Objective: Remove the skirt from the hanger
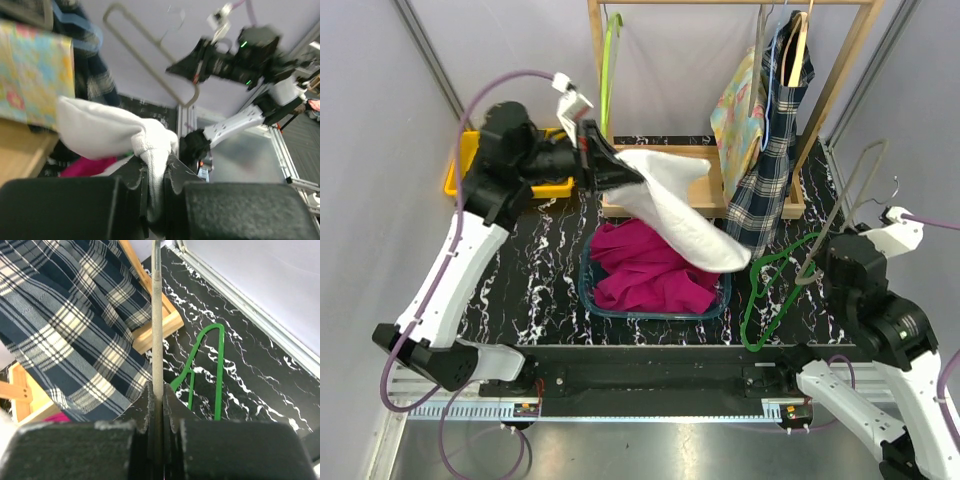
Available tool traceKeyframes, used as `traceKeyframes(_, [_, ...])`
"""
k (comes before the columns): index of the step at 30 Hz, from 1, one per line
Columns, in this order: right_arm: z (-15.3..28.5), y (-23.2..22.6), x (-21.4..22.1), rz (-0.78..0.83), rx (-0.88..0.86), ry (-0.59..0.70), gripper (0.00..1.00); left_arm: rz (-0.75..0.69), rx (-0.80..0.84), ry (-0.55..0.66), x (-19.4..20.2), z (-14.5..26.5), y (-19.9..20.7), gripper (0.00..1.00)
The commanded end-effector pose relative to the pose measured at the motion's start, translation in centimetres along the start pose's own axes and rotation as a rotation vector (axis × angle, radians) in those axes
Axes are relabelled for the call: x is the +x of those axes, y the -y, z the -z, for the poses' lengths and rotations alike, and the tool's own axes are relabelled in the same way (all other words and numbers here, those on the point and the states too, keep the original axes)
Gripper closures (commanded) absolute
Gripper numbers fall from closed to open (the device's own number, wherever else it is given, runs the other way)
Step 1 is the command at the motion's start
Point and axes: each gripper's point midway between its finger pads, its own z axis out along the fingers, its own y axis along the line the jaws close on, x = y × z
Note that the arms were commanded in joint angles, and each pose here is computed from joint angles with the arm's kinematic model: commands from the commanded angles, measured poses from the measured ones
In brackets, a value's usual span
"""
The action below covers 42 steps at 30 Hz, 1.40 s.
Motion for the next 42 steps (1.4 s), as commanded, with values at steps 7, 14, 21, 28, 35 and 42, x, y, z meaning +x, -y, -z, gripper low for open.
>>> traceKeyframes(7, [-5.2,-3.0,1.4,0.066,0.101,0.081,0.9,-0.113,-0.174,-0.317,14.4,0.0,-7.1,1.0])
traceKeyframes(14, [-7.5,-3.1,3.5,0.118,0.162,0.033,0.76,-0.133,-0.196,-0.54,21.2,2.3,-6.0,0.37])
traceKeyframes(21, [-7.1,-2.4,3.3,0.079,0.143,0.012,0.64,-0.214,-0.274,-0.531,19.4,3.4,-5.7,0.01])
traceKeyframes(28, [-4.8,-7.3,-5.6,-0.046,-0.023,0.147,0.59,-0.417,-0.354,-0.354,10.3,4.5,-2.8,0.01])
traceKeyframes(35, [-4.4,-16.6,-17.3,-0.084,-0.177,0.31,0.55,-0.468,-0.379,-0.25,7.1,6.2,0.4,0.01])
traceKeyframes(42, [-9.5,-22.7,-19.4,-0.017,-0.185,0.33,0.54,-0.469,-0.419,-0.238,8.1,8.0,1.4,0.01])
